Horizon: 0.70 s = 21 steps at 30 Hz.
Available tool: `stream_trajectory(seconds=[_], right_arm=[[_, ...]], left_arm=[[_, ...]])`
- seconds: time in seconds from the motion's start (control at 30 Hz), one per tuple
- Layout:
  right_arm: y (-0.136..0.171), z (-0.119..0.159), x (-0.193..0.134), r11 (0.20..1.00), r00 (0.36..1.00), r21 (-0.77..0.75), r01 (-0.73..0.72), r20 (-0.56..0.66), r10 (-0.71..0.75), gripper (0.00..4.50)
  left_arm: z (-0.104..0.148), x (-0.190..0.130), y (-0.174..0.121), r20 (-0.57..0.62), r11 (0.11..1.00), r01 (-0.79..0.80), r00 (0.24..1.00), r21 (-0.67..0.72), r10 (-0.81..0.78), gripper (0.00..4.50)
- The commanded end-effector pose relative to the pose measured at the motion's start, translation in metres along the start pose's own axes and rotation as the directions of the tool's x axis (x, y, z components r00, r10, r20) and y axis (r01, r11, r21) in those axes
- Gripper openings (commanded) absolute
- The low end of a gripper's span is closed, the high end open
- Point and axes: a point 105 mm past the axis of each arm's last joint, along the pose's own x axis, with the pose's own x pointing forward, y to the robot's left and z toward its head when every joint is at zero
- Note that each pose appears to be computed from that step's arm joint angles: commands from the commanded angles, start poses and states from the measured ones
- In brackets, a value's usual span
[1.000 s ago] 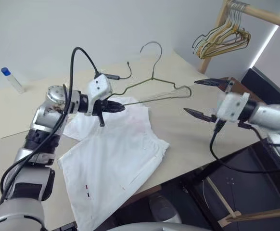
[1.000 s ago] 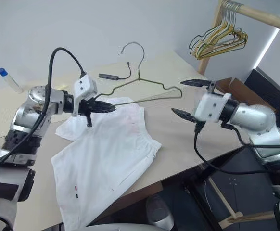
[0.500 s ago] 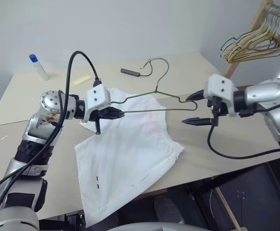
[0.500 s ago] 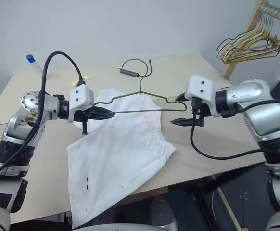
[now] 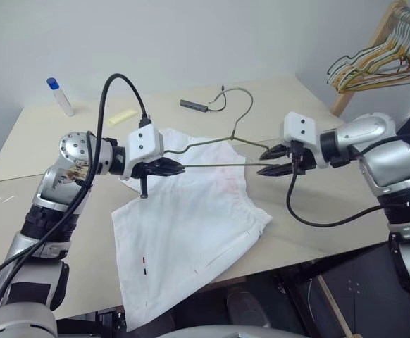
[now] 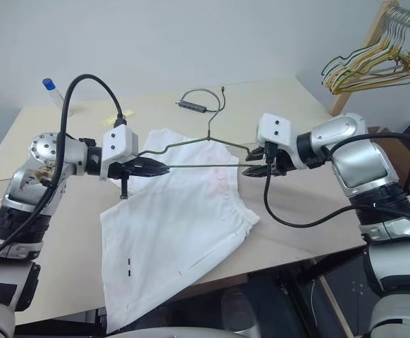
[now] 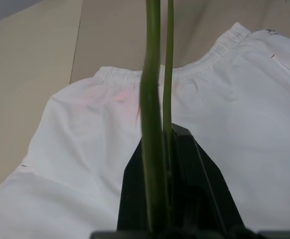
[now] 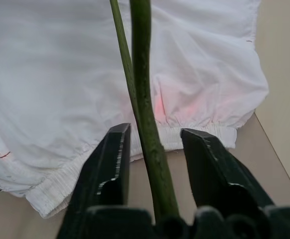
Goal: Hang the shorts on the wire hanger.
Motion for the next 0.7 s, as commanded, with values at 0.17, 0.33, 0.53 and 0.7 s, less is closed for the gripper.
stream_trajectory(seconds=[0.17,0.33,0.53,0.7], right_arm=[[-0.004,0.011,-0.01,0.999,0.999,-0.037,0.026,0.032,-0.024,0.08],[0.001,0.006,-0.015,0.999,0.999,-0.024,0.028,0.042,-0.027,0.0],[0.016,-0.016,-0.038,0.992,0.996,0.11,0.061,0.052,-0.067,0.0],[0.037,-0.047,-0.059,0.933,0.989,0.339,0.123,0.033,-0.143,0.0]], left_arm=[[0.014,-0.004,0.0,0.036,0.996,0.005,0.999,0.092,-0.009,0.0],[0.024,-0.01,0.002,0.16,0.998,0.017,0.987,0.053,-0.025,1.11],[0.013,-0.029,0.022,0.19,0.995,-0.093,0.977,-0.02,0.095,3.1],[0.003,-0.044,0.025,0.223,0.978,-0.15,0.958,-0.147,0.18,4.46]])
